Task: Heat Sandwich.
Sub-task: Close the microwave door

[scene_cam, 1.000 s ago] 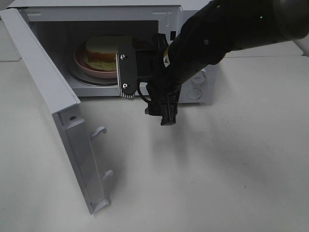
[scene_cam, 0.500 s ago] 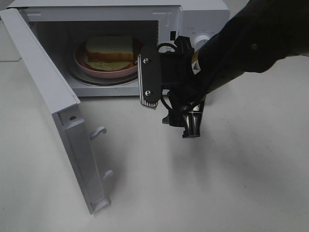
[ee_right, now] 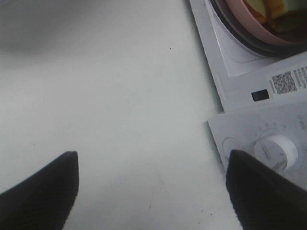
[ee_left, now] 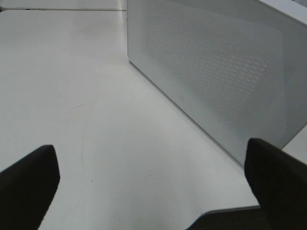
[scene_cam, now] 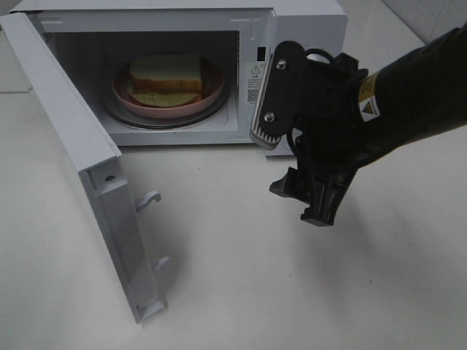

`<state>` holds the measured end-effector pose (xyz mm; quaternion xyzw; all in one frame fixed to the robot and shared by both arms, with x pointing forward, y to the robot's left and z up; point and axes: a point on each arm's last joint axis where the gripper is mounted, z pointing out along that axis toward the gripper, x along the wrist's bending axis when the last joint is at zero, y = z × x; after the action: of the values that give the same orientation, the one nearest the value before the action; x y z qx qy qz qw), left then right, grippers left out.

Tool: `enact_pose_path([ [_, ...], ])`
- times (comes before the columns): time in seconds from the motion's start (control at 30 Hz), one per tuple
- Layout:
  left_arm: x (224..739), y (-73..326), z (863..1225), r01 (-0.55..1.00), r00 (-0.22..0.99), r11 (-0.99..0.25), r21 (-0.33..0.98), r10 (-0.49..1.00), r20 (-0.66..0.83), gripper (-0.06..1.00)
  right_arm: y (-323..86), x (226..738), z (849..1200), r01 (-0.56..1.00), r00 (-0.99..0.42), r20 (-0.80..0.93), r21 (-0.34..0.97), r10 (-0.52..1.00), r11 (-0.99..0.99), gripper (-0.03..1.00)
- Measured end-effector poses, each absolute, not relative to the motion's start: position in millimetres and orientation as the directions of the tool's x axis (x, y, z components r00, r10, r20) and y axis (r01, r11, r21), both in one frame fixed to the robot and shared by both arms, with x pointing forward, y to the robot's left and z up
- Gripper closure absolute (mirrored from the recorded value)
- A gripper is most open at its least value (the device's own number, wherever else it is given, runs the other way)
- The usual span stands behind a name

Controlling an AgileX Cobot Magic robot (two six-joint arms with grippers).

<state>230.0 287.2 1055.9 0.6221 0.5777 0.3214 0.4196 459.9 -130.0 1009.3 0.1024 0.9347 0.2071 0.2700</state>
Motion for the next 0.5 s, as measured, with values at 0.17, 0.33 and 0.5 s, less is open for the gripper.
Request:
enact_pose_path([
  [0.17,230,287,1056,0.449,0.126,0.019,0.893,0.988,-0.085,-0.03,-140,448,1022,0.227,-0.796,-0.384,0.528,0.468,0.819,0.15],
  [0.33,230,287,1056,0.449,0.126,0.019,0.893,0.988,-0.085,-0.03,-146,442,1031,0.299,-0.769,-0.341,0.555,0.541,0.776,0.12],
  [0.5,230,287,1056,0.449,0.126,0.019,0.893,0.988,-0.085,-0.03,-155,433,1039,0.394,-0.730,-0.287,0.565,0.621,0.725,0.12],
])
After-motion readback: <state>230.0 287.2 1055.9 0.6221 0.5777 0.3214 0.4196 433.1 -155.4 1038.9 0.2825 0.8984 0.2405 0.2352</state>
